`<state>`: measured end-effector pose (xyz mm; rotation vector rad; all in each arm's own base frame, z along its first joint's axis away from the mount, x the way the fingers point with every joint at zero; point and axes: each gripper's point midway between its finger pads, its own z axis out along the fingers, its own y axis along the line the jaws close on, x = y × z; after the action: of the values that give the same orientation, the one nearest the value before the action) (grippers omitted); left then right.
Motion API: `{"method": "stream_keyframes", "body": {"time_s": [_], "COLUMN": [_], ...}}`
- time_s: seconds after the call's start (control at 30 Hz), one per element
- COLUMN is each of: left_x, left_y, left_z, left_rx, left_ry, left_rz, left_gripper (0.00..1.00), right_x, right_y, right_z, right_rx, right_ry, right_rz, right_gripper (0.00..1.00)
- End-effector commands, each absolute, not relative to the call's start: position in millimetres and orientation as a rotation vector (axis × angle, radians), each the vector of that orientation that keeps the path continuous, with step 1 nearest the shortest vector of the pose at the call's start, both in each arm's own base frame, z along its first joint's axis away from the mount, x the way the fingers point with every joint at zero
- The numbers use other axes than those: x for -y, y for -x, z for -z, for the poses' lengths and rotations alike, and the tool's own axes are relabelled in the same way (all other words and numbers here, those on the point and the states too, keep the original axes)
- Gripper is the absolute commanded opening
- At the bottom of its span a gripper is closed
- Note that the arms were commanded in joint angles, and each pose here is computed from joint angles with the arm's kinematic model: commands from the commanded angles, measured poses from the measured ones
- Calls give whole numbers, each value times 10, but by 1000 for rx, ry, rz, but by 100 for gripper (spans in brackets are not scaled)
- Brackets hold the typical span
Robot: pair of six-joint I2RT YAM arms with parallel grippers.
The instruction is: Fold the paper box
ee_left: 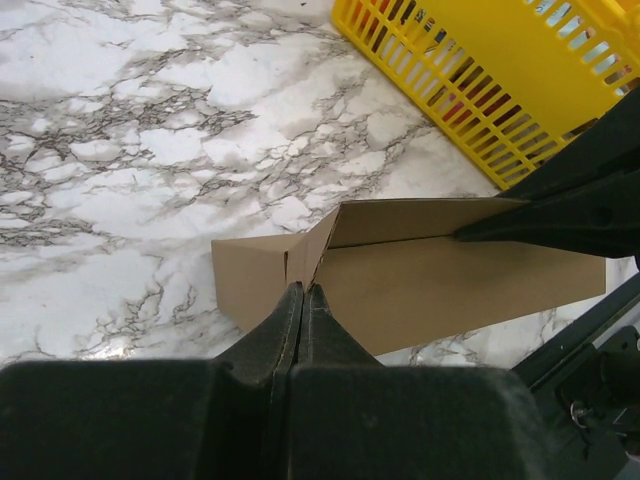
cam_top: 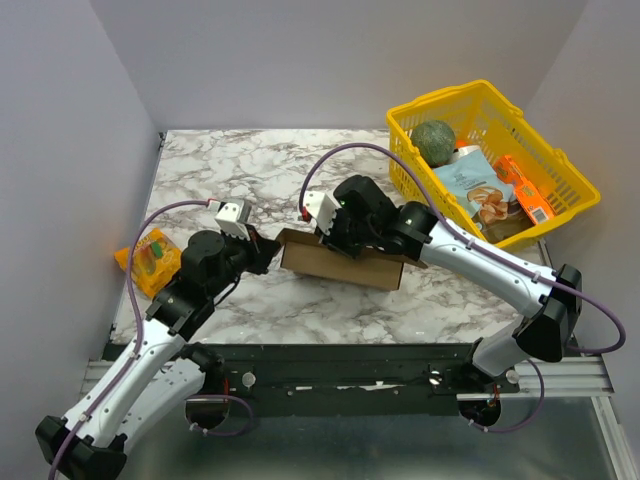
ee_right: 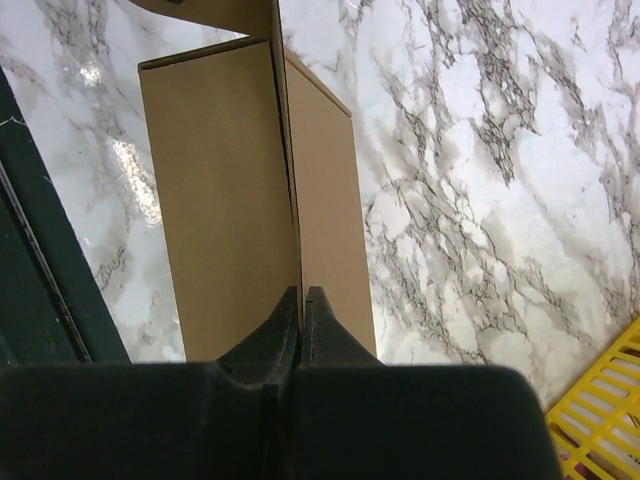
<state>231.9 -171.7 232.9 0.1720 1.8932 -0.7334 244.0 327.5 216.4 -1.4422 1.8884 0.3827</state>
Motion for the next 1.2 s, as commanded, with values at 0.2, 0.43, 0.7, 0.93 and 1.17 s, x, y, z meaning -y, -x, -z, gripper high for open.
{"method": "stream_keyframes", "body": {"time_s": [0.2, 0.43, 0.7, 0.93, 1.17], "left_x": [1721, 1637, 1756, 1751, 1777], "left_y": [-2361, -2425, -2469, -2527, -2547], "left_z": [-2025, -2114, -2066, -2107, -2083], "left_rx": [-1980, -1969, -2010, -2014, -2025], "left_ry": [-240, -272, -356, -393, -403], "left_rz": [562, 472, 475, 431, 430], "left_gripper": [0, 0, 0, 0, 0], "right_x": [-3071, -2965, -2596, -1919, -1531], "right_y": [-2613, -2708, -2717, -2622, -2660], "right_z": [-1855, -2031, -2393, -2541, -2551], "right_rx": [-2035, -2062, -2066, -2097, -2126], "right_ry": [1371, 1200, 926, 706, 596], "right_rz": [-213, -221, -191, -111, -73], "right_gripper": [16, 64, 87, 91, 86]}}
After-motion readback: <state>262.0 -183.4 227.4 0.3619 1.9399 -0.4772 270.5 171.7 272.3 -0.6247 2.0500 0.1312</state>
